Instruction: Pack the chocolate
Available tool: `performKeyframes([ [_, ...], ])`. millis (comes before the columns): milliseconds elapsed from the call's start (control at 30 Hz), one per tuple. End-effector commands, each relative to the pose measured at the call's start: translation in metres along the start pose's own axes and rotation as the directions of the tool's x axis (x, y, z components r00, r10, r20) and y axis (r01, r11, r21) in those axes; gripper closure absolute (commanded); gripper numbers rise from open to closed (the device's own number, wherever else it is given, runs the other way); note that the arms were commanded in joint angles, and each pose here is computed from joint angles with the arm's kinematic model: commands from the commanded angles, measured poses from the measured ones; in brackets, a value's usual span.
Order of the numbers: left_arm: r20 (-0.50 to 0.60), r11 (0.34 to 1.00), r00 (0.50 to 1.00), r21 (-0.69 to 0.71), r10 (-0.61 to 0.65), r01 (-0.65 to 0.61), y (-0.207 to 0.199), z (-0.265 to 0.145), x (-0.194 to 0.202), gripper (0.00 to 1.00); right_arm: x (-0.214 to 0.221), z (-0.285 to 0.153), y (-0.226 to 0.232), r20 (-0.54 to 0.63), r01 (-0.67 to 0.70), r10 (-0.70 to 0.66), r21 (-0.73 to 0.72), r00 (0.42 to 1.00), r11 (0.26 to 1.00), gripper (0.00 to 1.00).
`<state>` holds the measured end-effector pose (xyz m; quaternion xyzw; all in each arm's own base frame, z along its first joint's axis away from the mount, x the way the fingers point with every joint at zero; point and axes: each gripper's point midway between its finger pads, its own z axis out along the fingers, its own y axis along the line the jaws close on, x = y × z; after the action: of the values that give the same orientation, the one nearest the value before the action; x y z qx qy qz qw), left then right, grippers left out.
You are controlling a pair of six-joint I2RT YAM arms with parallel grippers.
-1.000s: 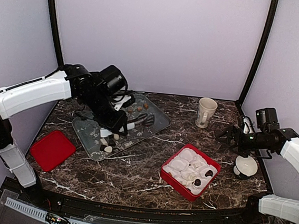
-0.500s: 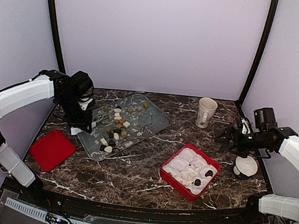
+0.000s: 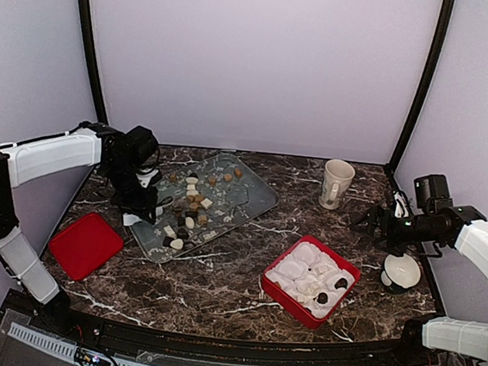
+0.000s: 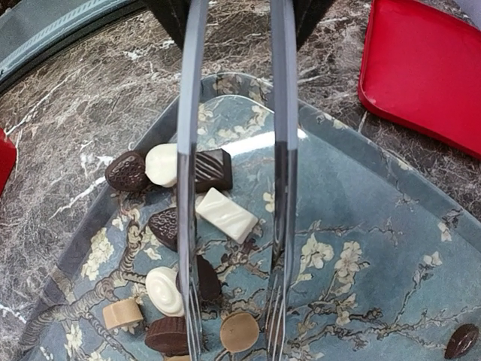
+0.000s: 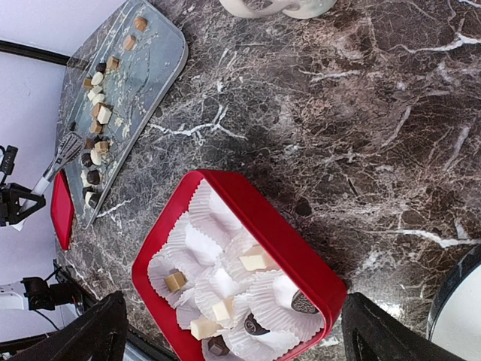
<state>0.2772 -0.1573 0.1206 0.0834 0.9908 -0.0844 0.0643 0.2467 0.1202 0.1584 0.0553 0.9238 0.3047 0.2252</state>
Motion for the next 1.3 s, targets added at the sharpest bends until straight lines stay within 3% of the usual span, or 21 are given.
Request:
performKeyframes([
  [0,0.003,1.0,1.0,-0.006,0.016,-0.016,0.002,0.0,-0.004,0.64,-0.011,-0.005,0.006,0.03,0.021,-0.021,-0.012,0.999,1.0,0.0],
  [667,-0.025,0.999,0.999,-0.04,0.031,-0.032,0.006,0.014,-0.009,0.7,-0.011,-0.004,0.005,0.035,0.015,-0.014,-0.009,0.999,1.0,0.0],
  [1000,0.043,0.997,0.998,-0.073,0.04,-0.037,0.009,-0.016,-0.018,0.78,-0.009,-0.005,0.004,0.036,0.01,-0.009,-0.009,0.999,1.0,0.0],
  [1267,0.153,0.99,0.981,0.052,0.118,-0.128,-0.026,-0.052,-0.031,0.8,-0.01,-0.003,0.005,0.037,0.009,-0.008,-0.021,0.999,1.0,0.0],
])
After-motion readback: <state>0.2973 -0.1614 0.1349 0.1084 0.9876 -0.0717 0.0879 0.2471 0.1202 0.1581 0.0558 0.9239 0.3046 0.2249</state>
